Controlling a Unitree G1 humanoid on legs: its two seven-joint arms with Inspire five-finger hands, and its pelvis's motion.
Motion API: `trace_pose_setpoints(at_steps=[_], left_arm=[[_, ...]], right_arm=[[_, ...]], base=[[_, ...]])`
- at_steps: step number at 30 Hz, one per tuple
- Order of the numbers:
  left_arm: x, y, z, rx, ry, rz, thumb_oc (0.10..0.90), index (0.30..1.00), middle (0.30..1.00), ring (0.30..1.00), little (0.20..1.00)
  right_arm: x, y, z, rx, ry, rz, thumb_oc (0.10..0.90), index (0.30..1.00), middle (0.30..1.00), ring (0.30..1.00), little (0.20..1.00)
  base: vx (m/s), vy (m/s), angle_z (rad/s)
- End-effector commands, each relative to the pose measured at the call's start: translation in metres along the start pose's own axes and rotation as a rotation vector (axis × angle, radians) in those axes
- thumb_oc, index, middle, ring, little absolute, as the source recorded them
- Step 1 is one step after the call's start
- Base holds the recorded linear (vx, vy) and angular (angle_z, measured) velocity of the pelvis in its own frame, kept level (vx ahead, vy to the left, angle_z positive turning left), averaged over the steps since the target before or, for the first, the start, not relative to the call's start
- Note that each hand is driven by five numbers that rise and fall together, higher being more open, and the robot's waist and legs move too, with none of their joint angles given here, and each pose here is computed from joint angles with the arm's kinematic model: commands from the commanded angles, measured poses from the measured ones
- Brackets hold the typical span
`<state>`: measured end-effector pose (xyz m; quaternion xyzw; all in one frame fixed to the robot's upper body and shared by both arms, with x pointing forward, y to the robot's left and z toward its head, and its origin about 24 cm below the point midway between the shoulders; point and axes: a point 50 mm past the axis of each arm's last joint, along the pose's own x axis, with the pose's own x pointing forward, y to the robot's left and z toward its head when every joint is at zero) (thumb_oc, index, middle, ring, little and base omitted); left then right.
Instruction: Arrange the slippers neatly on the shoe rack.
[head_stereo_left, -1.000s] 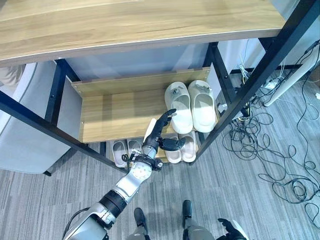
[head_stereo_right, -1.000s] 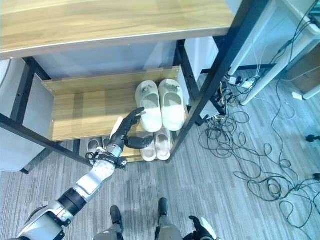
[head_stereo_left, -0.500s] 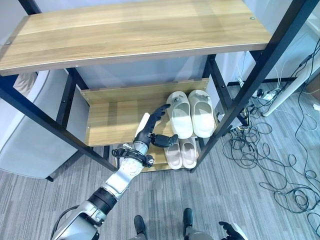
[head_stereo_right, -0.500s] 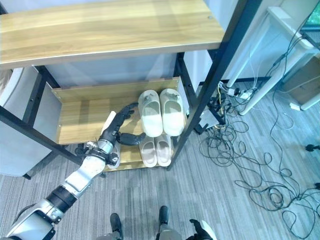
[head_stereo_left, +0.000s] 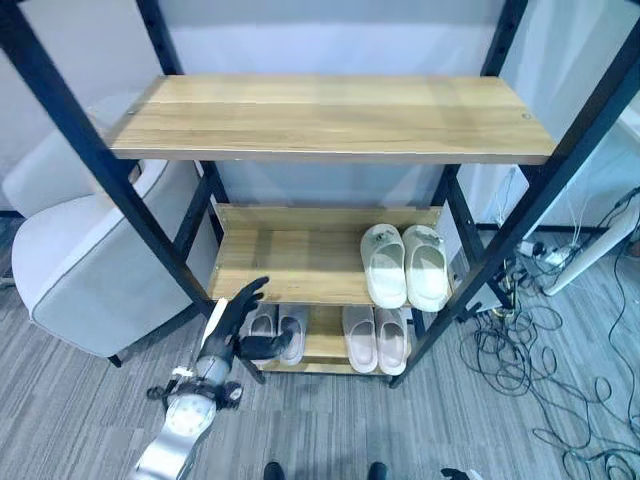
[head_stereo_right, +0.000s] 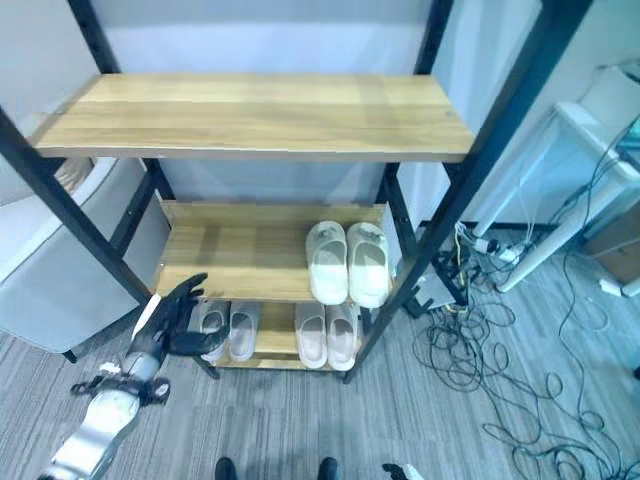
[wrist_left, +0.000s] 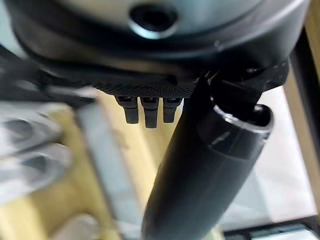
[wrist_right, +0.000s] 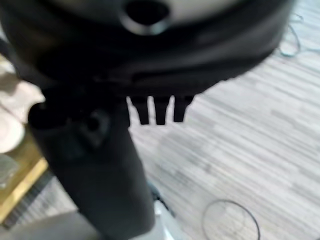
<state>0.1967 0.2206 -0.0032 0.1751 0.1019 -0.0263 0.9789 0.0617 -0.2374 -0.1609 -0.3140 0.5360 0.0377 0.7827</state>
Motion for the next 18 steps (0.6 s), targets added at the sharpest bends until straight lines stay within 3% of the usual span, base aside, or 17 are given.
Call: trace_pose_setpoints(at_steps=[1, 2, 6, 7, 8, 18], left_arm=[[0.004, 0.009, 0.005, 0.083, -0.072, -0.009, 0.800, 0.900, 0.900, 0.900, 0.900], [0.004, 0.009, 0.005, 0.083, -0.072, -0.009, 0.800, 0.900, 0.900, 0.900, 0.900], [-0.018, -0.001, -0.073, 0.221, 0.283, -0.070, 0.800, 0.900, 0.900, 0.900, 0.900], [-0.018, -0.001, -0.073, 0.221, 0.282, -0.071, 0.800, 0.900, 0.900, 0.900, 0.900], [-0.029, -0.006, -0.103, 0.263, 0.444, -0.083, 0.800, 0.900, 0.900, 0.900, 0.900], [-0.059, -0.029, -0.160, 0.313, 0.829, -0.088, 0.800, 0.900, 0.900, 0.900, 0.900]], right_arm=[[0.001, -0.002, 0.007, 0.048, -0.033, -0.017, 0.800, 0.900, 0.900, 0.900, 0.900], [0.001, -0.002, 0.007, 0.048, -0.033, -0.017, 0.800, 0.900, 0.900, 0.900, 0.900], [0.002, -0.004, 0.006, 0.051, -0.026, -0.013, 0.800, 0.900, 0.900, 0.900, 0.900], [0.002, -0.004, 0.006, 0.051, -0.026, -0.013, 0.800, 0.900, 0.900, 0.900, 0.900], [0.003, -0.005, 0.007, 0.050, -0.020, -0.012, 0.800, 0.900, 0.900, 0.900, 0.900], [0.005, -0.009, 0.003, 0.061, 0.029, -0.024, 0.800, 0.900, 0.900, 0.900, 0.900]], base=[[0.01, 0.031, 0.08], [0.02, 0.043, 0.12], [0.02, 0.043, 0.03], [0.01, 0.068, -0.01], [0.00, 0.038, 0.00], [0.01, 0.047, 0.01]])
